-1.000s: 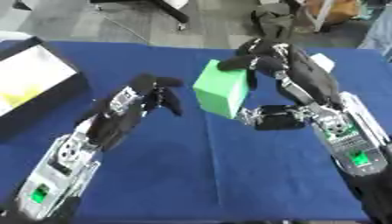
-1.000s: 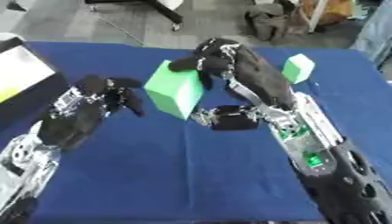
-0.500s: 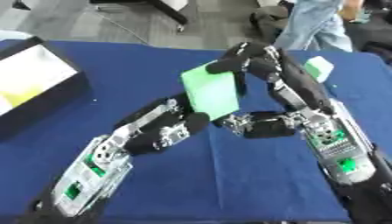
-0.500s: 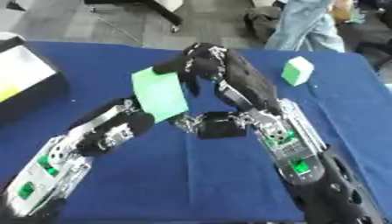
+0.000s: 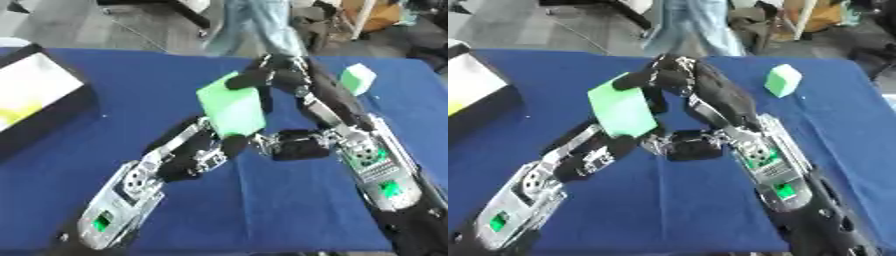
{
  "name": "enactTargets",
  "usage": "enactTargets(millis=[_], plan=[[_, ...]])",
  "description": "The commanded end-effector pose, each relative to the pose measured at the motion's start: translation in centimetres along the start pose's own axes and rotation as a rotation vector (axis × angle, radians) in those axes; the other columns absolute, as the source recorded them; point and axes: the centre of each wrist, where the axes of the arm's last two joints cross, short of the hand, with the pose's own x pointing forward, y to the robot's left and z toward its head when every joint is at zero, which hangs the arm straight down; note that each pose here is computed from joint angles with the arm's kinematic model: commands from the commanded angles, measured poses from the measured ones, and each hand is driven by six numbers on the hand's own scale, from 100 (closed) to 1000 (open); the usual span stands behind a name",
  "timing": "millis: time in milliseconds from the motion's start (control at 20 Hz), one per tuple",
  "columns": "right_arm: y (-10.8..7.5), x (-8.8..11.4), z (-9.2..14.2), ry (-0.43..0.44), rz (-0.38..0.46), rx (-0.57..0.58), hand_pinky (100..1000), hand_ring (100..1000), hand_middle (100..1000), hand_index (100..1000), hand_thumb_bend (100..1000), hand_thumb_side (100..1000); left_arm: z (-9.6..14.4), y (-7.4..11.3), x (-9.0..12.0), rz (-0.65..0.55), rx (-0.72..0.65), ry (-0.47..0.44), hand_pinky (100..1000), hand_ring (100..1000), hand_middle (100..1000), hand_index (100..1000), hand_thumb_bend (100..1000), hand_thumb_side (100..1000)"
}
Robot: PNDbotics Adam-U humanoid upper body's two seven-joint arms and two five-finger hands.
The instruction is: Pick up the objects with one hand, pass them to the other hand, and then place them into the box on the other side of the table.
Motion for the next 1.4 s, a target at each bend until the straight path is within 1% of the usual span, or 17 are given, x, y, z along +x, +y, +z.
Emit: enactTargets(millis=[50,300,550,950,1400], plan=[[-0.2,0.5,-0.7,-0.044,-0.003,-0.004,652,492,250,521,100,100,-0.6,0.3,0.5,0.000,0.068,-0.011,950,707,660,871,313,736],[-0.1,0.6,-0.6,-0.036,-0.001,0.006,652,493,251,519,100,100,-0.6,0.3,1.2,-0.042,0.162,-0.019,950,715,672,882,320,715],[-0.2,0.5,-0.5,-0.024,0.009,0.004,652,494,252,517,100,100,-0.4,0.2,1.7,-0.067,0.197,-0.027,955,726,685,890,336,705],[-0.2,0.5,-0.3,-0.002,0.023,0.000,651,493,250,509,100,100,0.0,0.3,1.3,-0.067,0.245,-0.011,962,740,701,898,358,711],[0.3,0.7,-0.1,0.015,0.005,0.026,647,489,244,500,100,100,-0.1,0.3,1.7,-0.055,0.306,-0.034,960,744,707,898,365,684]])
